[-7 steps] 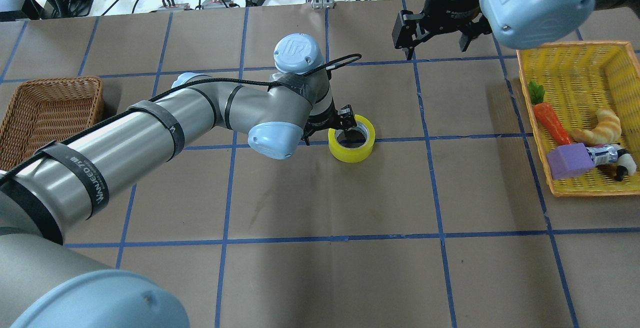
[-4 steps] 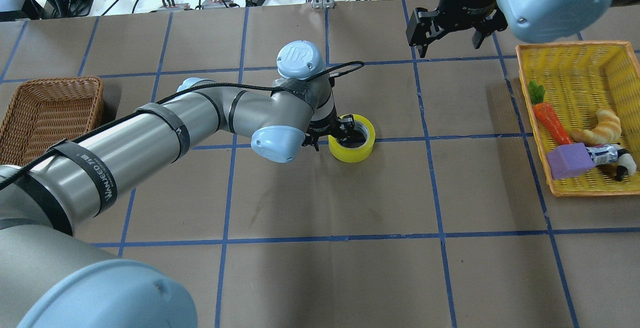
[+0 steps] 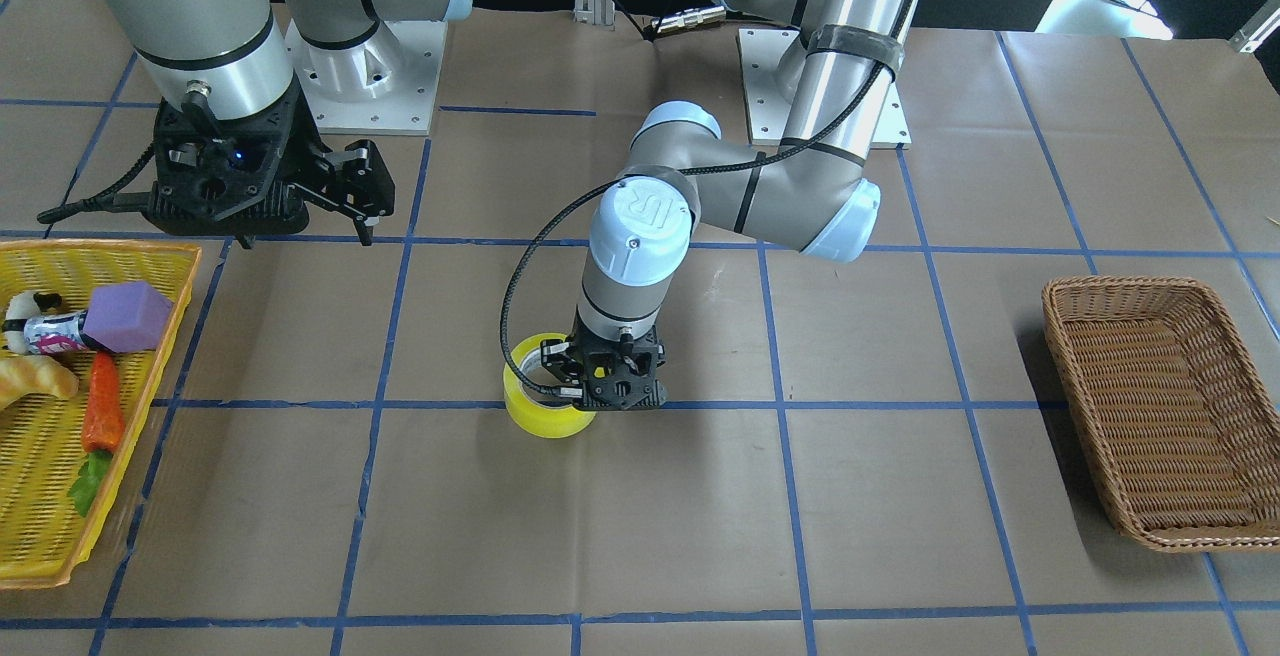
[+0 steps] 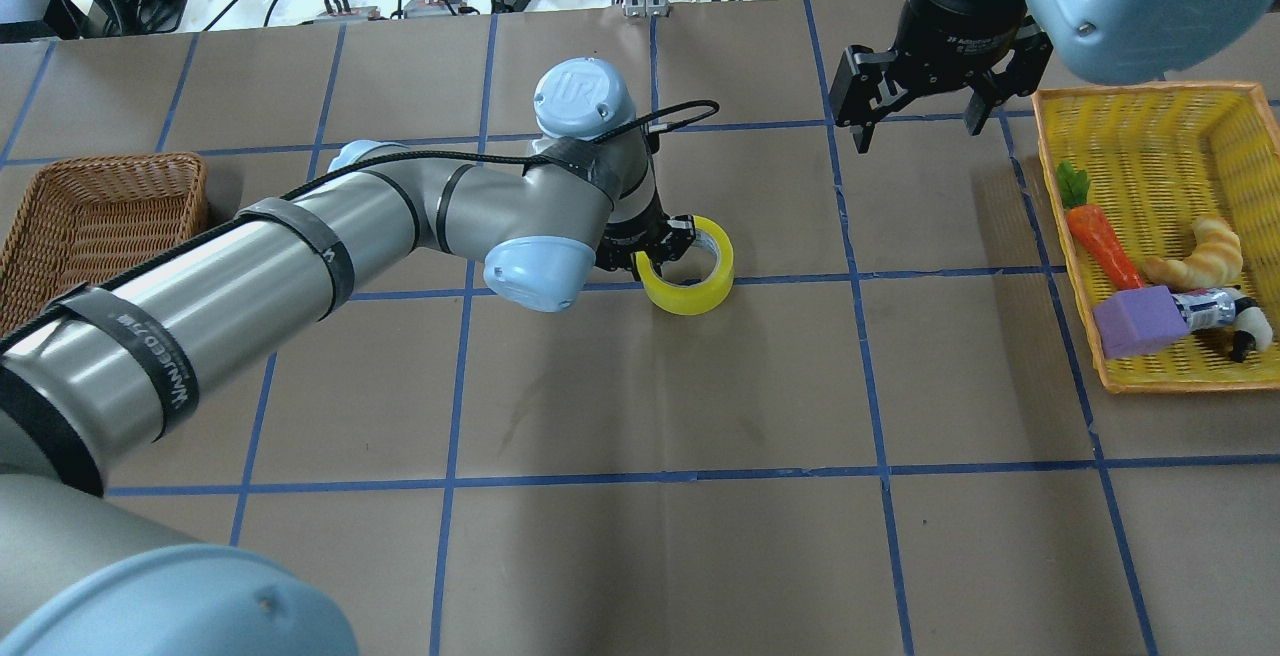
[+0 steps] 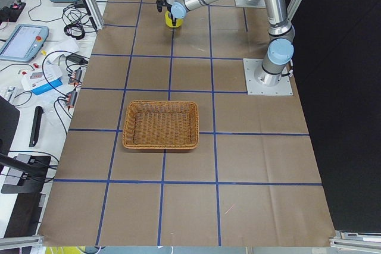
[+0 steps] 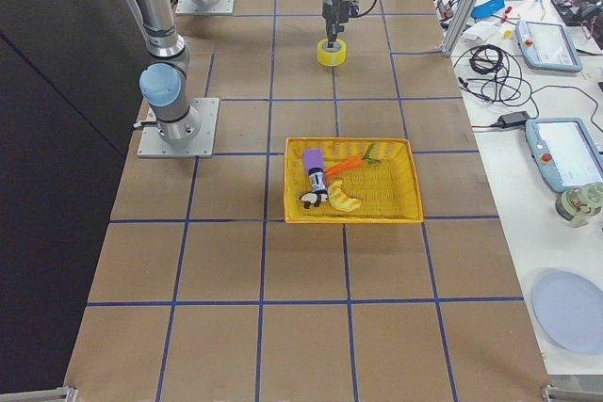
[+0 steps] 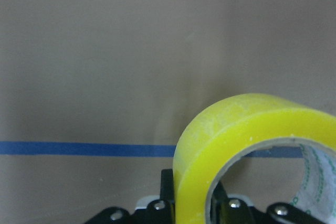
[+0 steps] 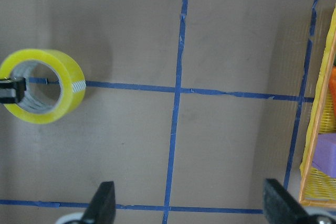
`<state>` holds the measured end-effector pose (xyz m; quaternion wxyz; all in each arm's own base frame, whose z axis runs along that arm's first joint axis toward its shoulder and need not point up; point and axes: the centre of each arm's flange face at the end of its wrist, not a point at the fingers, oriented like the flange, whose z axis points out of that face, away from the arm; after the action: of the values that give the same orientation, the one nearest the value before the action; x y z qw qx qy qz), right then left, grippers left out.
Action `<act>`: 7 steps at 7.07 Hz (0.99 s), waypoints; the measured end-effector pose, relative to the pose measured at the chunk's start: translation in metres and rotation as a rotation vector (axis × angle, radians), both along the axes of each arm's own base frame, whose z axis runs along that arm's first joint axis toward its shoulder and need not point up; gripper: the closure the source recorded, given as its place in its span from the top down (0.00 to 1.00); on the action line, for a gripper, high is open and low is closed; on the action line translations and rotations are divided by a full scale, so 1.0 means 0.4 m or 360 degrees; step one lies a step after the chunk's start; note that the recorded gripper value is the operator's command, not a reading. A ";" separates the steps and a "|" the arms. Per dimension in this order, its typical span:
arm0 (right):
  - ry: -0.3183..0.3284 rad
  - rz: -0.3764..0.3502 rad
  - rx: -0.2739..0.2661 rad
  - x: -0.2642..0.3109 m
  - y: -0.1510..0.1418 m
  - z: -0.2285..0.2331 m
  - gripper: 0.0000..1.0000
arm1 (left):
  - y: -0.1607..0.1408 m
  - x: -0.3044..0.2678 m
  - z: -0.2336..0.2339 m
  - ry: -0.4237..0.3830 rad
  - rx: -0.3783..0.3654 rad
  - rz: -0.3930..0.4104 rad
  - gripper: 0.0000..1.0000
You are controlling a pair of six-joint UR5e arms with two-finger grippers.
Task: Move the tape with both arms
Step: 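Carry the tape roll with the left gripper into the wicker basket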
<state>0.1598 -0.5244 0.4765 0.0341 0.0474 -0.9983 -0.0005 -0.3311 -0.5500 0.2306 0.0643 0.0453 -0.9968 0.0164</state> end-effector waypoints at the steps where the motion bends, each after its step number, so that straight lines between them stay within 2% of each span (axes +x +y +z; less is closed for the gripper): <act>1: -0.0010 0.0002 0.0004 0.005 0.010 0.006 0.99 | -0.023 0.097 0.099 0.0006 -0.0042 0.0027 0.00; 4: -0.0119 0.0008 -0.0028 0.024 0.047 0.036 0.99 | -0.048 0.520 0.292 -0.0029 0.0032 -0.0042 0.01; 6: -0.0135 0.0014 -0.0028 0.025 0.074 0.036 0.99 | -0.039 0.856 0.323 -0.0049 0.0100 -0.0079 0.01; 7: -0.0135 0.0015 -0.0026 0.025 0.078 0.034 1.00 | -0.035 1.003 0.315 -0.0117 0.0130 -0.0089 0.02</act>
<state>0.1699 -0.4932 0.4900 -0.0077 0.0517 -0.9986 0.0097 0.0701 -0.5639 0.3565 0.0262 0.0195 -0.9992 -0.0246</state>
